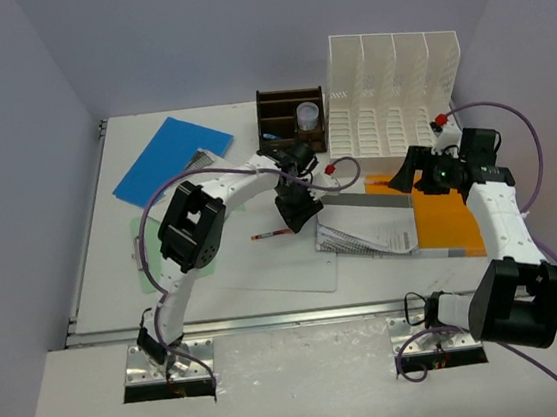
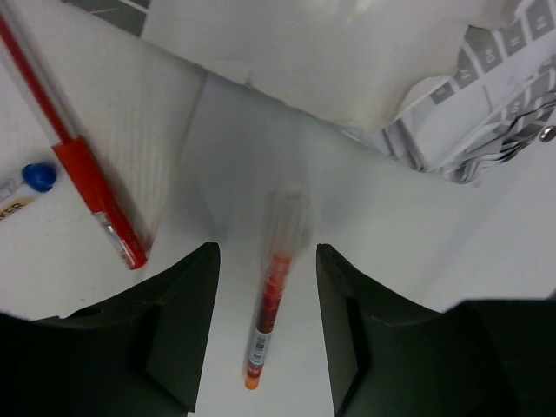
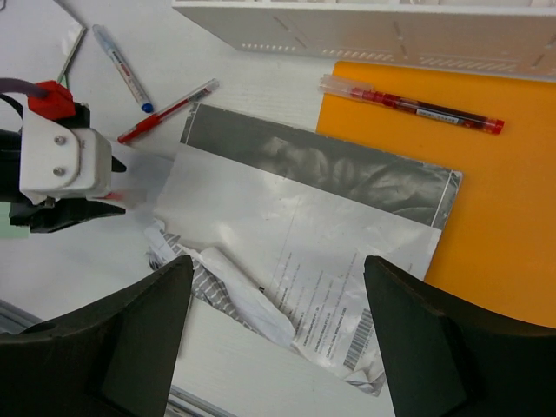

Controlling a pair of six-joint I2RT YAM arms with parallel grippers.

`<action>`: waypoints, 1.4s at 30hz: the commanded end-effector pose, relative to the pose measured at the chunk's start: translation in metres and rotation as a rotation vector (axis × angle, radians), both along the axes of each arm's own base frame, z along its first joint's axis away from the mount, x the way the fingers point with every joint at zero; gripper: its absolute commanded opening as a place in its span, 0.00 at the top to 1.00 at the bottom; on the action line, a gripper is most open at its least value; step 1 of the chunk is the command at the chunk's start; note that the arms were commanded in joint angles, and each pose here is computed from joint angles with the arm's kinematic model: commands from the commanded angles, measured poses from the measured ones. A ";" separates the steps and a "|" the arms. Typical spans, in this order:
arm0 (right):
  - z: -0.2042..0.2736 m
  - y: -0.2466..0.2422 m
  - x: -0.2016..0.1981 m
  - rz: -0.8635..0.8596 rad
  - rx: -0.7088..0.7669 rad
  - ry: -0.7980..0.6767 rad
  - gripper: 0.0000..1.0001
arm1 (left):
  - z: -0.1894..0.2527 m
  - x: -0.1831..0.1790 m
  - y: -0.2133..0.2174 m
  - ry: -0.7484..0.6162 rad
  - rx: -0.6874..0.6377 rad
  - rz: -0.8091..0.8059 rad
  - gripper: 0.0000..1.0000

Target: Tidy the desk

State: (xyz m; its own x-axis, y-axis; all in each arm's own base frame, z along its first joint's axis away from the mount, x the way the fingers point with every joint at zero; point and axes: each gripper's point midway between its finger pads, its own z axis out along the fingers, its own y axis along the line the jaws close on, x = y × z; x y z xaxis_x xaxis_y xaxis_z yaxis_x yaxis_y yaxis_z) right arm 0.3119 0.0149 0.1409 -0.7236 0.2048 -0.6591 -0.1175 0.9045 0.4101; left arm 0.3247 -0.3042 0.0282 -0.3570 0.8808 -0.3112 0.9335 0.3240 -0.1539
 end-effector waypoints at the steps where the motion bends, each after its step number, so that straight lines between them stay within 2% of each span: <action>1: 0.002 0.002 0.001 0.024 0.035 -0.029 0.20 | 0.006 -0.009 -0.007 -0.009 0.014 -0.046 0.54; 6: 0.000 0.001 0.001 0.021 0.039 -0.032 0.20 | -0.004 -0.016 -0.011 -0.011 0.030 -0.055 0.58; 10: -0.002 -0.001 0.000 0.017 0.037 -0.035 0.20 | -0.017 -0.013 -0.015 -0.029 0.060 -0.048 0.65; 14: -0.002 -0.002 -0.001 0.013 0.033 -0.035 0.20 | -0.027 -0.012 -0.015 -0.056 0.112 -0.056 0.76; 17: -0.001 -0.003 -0.001 0.010 0.030 -0.041 0.21 | -0.030 -0.011 -0.013 -0.071 0.140 -0.060 0.92; 19: 0.000 -0.003 -0.001 0.011 0.032 -0.043 0.20 | -0.023 -0.010 -0.013 -0.086 0.135 -0.054 1.00; 21: 0.002 -0.003 0.000 0.011 0.036 -0.047 0.20 | -0.003 -0.007 -0.019 -0.112 0.088 -0.041 1.00; 25: 0.006 -0.001 0.000 0.014 0.048 -0.056 0.20 | 0.057 -0.001 -0.040 -0.165 -0.078 -0.022 1.00; 26: 0.007 0.000 0.001 0.016 0.053 -0.064 0.16 | 0.086 0.007 -0.046 -0.213 -0.150 -0.005 1.00; 29: 0.010 0.001 0.003 0.021 0.063 -0.083 0.03 | 0.173 0.041 -0.052 -0.366 -0.400 0.142 1.00; 30: 0.010 0.001 0.004 0.022 0.065 -0.086 0.01 | 0.196 0.051 -0.051 -0.400 -0.474 0.203 1.00; 32: 0.010 0.001 0.006 0.018 0.064 -0.087 0.01 | 0.274 0.089 -0.031 -0.602 -0.714 0.323 1.00; 33: 0.010 0.000 0.007 0.018 0.060 -0.089 0.01 | 0.294 0.097 -0.022 -0.650 -0.806 0.369 1.00; 37: 0.010 -0.003 0.010 0.016 0.040 -0.102 0.01 | 0.329 0.138 -0.001 -0.754 -0.918 0.457 1.00; 42: 0.008 -0.007 0.012 0.007 0.024 -0.099 0.01 | 0.354 0.201 0.032 -0.888 -1.159 0.529 1.00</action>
